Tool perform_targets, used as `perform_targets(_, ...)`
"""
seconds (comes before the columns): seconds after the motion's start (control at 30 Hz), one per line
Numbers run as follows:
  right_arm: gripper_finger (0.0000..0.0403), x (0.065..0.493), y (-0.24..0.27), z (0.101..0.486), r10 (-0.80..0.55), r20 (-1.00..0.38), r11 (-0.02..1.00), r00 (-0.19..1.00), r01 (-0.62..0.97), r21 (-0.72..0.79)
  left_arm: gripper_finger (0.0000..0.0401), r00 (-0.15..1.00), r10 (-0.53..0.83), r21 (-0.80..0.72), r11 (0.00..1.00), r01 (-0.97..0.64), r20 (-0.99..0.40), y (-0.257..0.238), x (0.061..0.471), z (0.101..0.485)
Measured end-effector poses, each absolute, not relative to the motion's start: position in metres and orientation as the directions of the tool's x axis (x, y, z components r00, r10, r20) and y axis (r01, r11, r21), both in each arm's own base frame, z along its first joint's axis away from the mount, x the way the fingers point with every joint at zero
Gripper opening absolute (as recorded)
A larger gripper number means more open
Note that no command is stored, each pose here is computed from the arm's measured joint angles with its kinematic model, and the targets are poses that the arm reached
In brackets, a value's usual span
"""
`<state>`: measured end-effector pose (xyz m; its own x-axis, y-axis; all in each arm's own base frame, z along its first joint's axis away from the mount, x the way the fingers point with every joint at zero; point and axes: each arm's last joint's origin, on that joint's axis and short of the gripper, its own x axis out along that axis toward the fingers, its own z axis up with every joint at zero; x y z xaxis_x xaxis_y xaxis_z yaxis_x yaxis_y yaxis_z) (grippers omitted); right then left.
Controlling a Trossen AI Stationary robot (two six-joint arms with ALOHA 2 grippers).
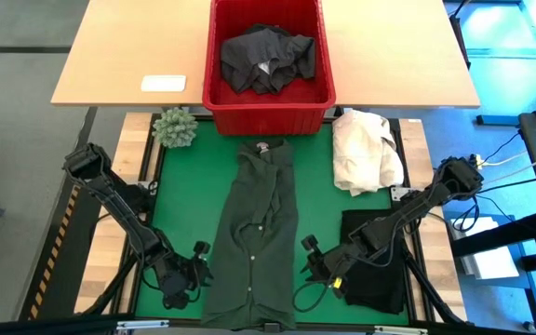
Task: Fold laundry
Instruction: Fold the green polo shirt
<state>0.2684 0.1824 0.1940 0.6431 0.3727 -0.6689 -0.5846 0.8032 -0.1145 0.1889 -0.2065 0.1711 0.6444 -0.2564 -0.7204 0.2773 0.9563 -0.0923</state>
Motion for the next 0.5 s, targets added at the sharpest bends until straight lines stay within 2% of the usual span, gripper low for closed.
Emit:
perform_targets(0.23, 0.0115, 0.267, 0.185, 0.194, 0.366, -0.665, 0.798, 0.651, -0.588, -0.136, 0.0084, 0.630, -0.243, -0.040, 0.947, 0.318, -0.737, -0.221, 0.199, 0.178)
perform_targets(0.5, 0.0115, 0.258, 0.205, 0.177, 0.326, -0.700, 0.770, 0.635, -0.608, -0.194, 0.0084, 0.554, -0.197, 0.033, 0.926, 0.377, -0.809, -0.240, 0.203, 0.163)
